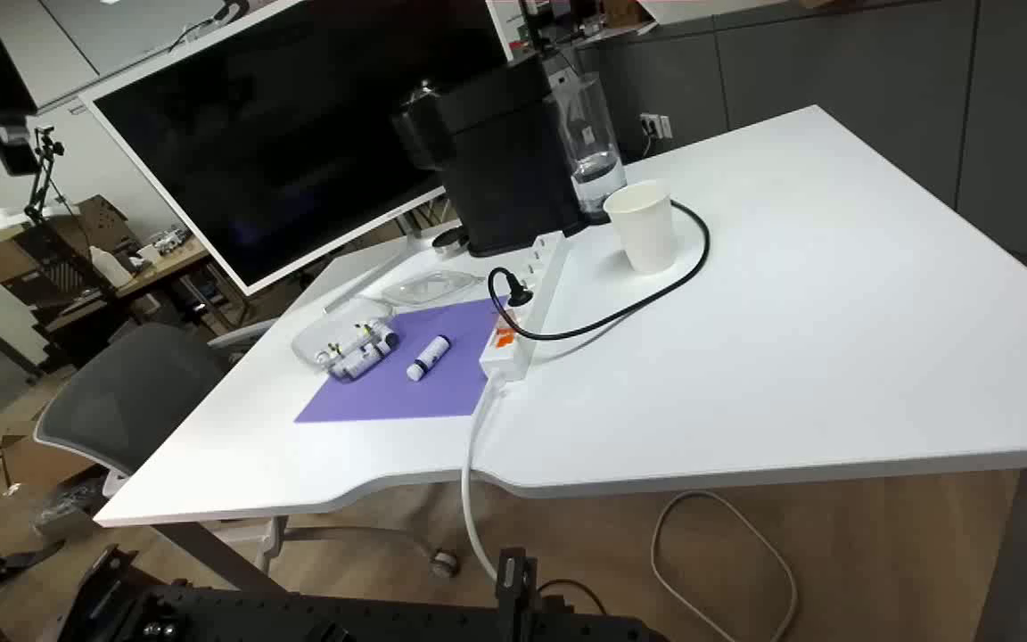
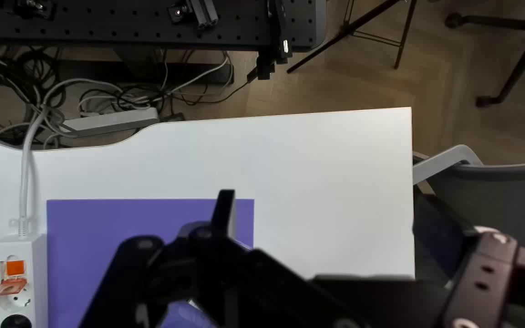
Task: Close the lid on the clear container
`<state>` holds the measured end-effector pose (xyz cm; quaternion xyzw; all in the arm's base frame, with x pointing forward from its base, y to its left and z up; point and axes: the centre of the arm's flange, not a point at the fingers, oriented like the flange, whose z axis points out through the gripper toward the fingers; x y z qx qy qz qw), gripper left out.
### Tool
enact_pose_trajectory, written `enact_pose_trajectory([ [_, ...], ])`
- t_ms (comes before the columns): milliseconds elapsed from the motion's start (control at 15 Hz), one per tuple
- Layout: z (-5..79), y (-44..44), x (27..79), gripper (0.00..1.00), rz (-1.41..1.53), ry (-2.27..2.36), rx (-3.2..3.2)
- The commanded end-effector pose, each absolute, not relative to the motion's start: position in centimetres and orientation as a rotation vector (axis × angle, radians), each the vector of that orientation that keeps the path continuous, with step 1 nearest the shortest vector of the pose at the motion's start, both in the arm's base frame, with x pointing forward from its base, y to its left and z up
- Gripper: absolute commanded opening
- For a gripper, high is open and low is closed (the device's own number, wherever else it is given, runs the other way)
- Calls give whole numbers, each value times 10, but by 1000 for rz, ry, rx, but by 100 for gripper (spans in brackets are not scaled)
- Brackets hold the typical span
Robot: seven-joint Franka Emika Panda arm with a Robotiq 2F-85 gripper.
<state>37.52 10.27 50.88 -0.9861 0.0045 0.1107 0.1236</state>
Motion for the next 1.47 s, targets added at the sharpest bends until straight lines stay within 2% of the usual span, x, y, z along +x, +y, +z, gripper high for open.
enact_pose_trajectory([
  [0, 509, 103, 376, 100, 321, 13, -2876],
  [733, 511, 98, 377, 100, 249, 92, -2891],
  [867, 512, 77, 390, 100, 100, 213, -2886],
  [1400, 474, -72, 472, 100, -108, 688, -2686],
])
